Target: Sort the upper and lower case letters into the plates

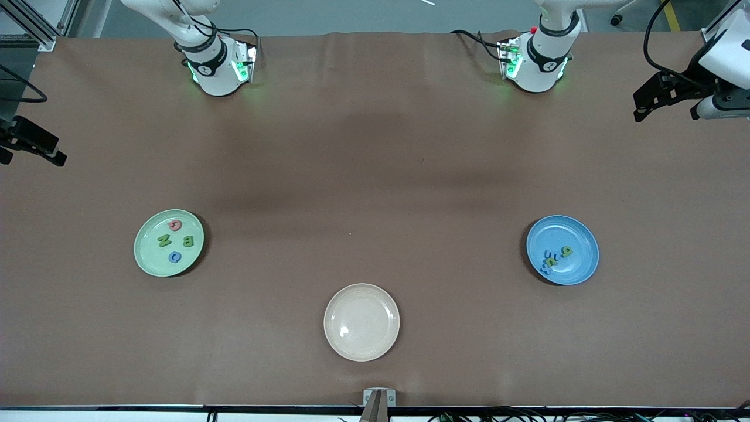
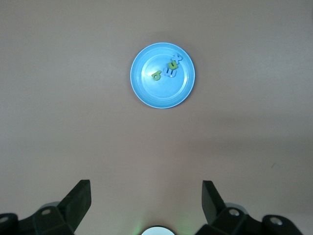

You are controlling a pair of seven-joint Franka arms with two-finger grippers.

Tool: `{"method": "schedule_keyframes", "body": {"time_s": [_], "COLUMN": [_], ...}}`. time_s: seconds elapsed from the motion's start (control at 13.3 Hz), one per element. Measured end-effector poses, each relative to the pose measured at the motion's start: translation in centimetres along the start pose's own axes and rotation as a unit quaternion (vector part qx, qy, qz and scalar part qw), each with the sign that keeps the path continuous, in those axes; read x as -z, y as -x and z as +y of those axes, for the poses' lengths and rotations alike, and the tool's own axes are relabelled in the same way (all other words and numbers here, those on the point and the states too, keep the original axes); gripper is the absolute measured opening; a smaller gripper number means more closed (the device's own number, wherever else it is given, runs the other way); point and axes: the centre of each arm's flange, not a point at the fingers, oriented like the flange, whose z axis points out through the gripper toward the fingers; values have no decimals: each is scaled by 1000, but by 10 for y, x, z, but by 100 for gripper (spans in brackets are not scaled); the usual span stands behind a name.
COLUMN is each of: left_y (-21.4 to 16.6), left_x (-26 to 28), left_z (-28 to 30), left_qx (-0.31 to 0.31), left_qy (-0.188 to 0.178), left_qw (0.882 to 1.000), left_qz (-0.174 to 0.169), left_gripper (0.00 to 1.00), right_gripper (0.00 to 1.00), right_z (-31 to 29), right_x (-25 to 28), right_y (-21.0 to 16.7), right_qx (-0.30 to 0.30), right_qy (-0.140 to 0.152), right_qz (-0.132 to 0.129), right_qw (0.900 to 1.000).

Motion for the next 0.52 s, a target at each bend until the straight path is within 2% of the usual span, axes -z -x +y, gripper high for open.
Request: {"method": "schedule_keyframes", "body": {"time_s": [0.52], "left_y": [0], "left_x": [1], "left_z": [1], "left_qx": [-1], "left_qy": [2], "left_qw": [1000], "left_qz": [2], "left_gripper": [100], "right_gripper": [100], "right_z": [0], "right_x": [0], "right_y": [0], "right_qx": [0], "right_qy": [0], "right_qz": [0], "right_qw": [1000]}}
